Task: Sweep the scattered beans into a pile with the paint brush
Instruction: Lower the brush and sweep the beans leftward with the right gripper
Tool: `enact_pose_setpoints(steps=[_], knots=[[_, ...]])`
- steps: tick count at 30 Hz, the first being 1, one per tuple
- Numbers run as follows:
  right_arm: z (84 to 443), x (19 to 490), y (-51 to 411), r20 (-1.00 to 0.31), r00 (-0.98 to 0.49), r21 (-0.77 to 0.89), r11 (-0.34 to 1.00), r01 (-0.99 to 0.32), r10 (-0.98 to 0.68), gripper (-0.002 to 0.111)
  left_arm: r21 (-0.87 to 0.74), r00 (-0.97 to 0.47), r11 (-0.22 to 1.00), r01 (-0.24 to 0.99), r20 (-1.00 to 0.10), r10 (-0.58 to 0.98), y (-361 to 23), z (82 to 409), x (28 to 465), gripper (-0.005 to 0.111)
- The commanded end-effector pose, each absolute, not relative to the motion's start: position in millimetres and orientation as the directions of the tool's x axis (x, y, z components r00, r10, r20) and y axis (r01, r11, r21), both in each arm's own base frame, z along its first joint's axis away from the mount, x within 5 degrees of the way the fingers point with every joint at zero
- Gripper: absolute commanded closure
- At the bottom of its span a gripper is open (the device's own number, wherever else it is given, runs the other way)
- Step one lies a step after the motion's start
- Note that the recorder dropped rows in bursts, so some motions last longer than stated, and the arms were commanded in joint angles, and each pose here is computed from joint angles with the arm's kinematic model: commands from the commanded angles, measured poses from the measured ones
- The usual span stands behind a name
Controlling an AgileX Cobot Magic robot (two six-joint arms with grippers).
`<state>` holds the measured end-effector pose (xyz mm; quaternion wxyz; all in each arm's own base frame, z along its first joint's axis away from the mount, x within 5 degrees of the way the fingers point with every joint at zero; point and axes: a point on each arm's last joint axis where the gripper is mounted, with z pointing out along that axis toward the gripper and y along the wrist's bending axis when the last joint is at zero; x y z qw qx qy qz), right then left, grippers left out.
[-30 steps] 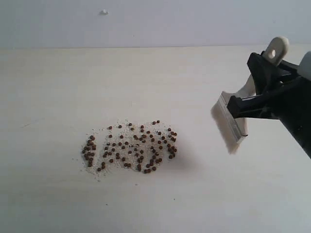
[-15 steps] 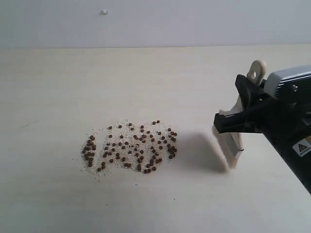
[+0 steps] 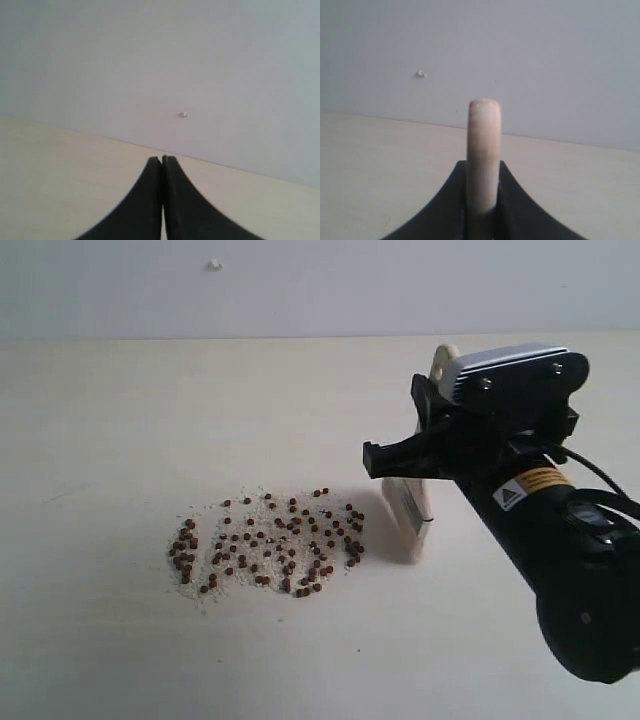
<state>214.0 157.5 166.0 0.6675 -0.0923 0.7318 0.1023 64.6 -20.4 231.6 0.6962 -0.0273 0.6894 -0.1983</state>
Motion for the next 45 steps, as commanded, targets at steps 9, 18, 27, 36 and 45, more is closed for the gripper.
enact_pose_setpoints(steps=[9,18,27,36,45], knots=[[147.8,237.5,184.3,-0.985,-0.168,0.09,0.953,-0.289,0.042,0.108,-0.315,0.0,0.913,0.259,-0.946,-0.326,-20.8,214.2,56.4,0.107],[141.9,248.3,202.5,-0.967,-0.229,0.185,0.929,-0.32,0.113,0.108,-0.315,0.0,0.913,0.259,-0.946,-0.326,-20.8,214.2,56.4,0.107],[147.0,257.0,216.1,-0.952,-0.277,0.221,0.915,-0.337,0.128,0.108,-0.315,0.0,0.913,0.259,-0.946,-0.326,-20.8,214.2,56.4,0.107],[144.5,259.5,208.1,-0.954,-0.281,0.178,0.95,-0.255,0.103,0.108,-0.315,0.0,0.913,0.259,-0.946,-0.326,-20.8,214.2,56.4,0.107],[186.8,253.1,207.8,-0.975,-0.204,0.157,0.929,-0.334,0.092,0.108,-0.315,0.0,0.913,0.259,-0.946,-0.326,-20.8,214.2,56.4,0.107]])
